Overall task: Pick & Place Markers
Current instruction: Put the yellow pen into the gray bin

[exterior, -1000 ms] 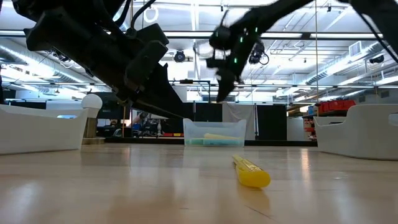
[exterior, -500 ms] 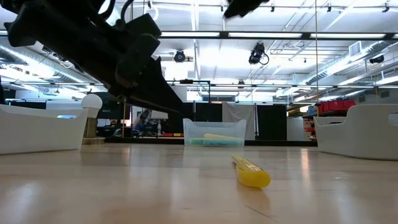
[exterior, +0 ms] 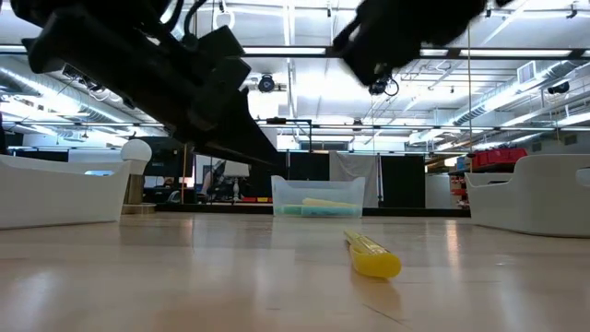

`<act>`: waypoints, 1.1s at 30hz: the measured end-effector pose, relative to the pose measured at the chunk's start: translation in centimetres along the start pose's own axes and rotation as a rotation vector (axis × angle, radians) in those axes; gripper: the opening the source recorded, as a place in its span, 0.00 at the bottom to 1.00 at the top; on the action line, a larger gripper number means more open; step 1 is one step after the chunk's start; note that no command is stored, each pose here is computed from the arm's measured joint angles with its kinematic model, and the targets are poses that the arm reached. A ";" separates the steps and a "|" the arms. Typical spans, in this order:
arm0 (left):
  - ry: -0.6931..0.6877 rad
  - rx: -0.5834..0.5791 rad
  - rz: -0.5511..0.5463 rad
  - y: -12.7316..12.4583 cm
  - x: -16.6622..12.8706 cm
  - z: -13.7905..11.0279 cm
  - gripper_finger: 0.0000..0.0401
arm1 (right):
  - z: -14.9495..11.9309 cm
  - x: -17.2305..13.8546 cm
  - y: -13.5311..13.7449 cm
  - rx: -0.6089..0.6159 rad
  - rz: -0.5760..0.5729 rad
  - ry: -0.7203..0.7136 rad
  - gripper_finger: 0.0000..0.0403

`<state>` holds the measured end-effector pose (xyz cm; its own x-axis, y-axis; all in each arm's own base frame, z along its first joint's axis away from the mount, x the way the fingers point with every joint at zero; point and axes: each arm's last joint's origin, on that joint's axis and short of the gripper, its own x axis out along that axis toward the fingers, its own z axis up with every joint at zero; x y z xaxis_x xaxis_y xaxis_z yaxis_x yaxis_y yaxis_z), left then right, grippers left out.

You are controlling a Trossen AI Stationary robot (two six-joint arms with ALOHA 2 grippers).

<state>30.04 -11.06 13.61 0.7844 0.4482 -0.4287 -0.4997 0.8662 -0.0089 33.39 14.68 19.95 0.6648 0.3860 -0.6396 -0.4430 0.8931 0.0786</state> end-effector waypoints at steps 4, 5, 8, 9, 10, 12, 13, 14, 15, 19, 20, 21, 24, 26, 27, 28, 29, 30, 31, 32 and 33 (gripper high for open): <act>0.005 -0.019 -0.005 0.4 0.5 0.3 0.55 | -1.9 2.4 -0.8 -0.150 0.092 0.082 0.23; 0.009 -0.022 -0.008 0.5 0.6 0.4 0.55 | -2.2 2.7 -1.0 -0.186 0.105 0.090 0.27; 0.015 -0.034 -0.021 0.6 0.9 0.5 0.55 | -3.1 3.8 -1.8 -0.302 0.104 0.119 0.39; 0.013 -0.040 -0.021 0.7 1.0 0.6 0.55 | -3.4 4.1 -2.1 -0.338 0.106 0.133 0.42; 0.011 -0.043 -0.021 0.7 1.0 0.7 0.55 | -3.8 4.5 -2.3 -0.371 0.107 0.142 0.45; 0.008 -0.047 -0.021 0.7 1.1 0.7 0.55 | -4.5 5.2 -2.9 -0.413 0.109 0.166 0.49; 0.006 -0.050 -0.022 0.7 1.1 0.7 0.55 | -4.9 5.5 -3.1 -0.426 0.110 0.178 0.49; 0.004 -0.056 -0.023 0.7 1.1 0.8 0.55 | -5.2 5.7 -3.4 -0.438 0.110 0.190 0.49; 0.005 -0.062 -0.023 0.7 1.1 0.8 0.55 | -5.5 6.0 -3.6 -0.442 0.111 0.201 0.49; 0.006 -0.076 -0.025 0.7 1.0 0.7 0.55 | -6.3 6.5 -4.6 -0.437 0.139 0.234 0.38; 0.006 -0.075 -0.027 0.6 1.0 0.7 0.55 | -6.5 6.6 -4.8 -0.429 0.147 0.247 0.34; 0.006 -0.076 -0.027 0.6 1.0 0.7 0.55 | -6.8 6.6 -5.0 -0.423 0.155 0.261 0.29; 0.007 -0.080 -0.027 0.6 1.0 0.7 0.55 | -7.1 6.5 -5.3 -0.403 0.149 0.299 0.14; 0.007 -0.081 -0.027 0.6 1.0 0.7 0.55 | -7.2 6.4 -5.3 -0.375 0.124 0.322 0.06; 0.007 -0.080 -0.028 0.6 0.9 0.7 0.55 | -7.1 6.3 -5.1 -0.348 0.107 0.329 0.04; 0.007 -0.080 -0.027 0.6 0.9 0.7 0.55 | -7.1 6.2 -5.0 -0.303 0.080 0.339 0.04; 0.007 -0.080 -0.027 0.6 0.9 0.7 0.55 | -6.9 6.0 -4.8 -0.245 0.042 0.343 0.04; 0.008 -0.079 -0.028 0.6 0.9 0.7 0.55 | -6.5 5.7 -4.4 -0.185 0.000 0.342 0.05; 0.007 -0.080 -0.028 0.6 0.9 0.7 0.55 | -6.3 5.4 -4.0 -0.132 -0.041 0.348 0.07; 0.008 -0.080 -0.028 0.6 0.9 0.7 0.55 | -6.1 4.9 -3.4 -0.088 -0.078 0.358 0.08; 0.008 -0.079 -0.027 0.6 0.9 0.7 0.55 | -5.9 4.1 -2.7 -0.059 -0.107 0.379 0.08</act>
<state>30.71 -10.00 13.80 0.7954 0.4224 -0.4347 -0.5057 0.8579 -0.0916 33.73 12.45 12.60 0.4447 0.1686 -0.8797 -0.4239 0.9048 -0.0408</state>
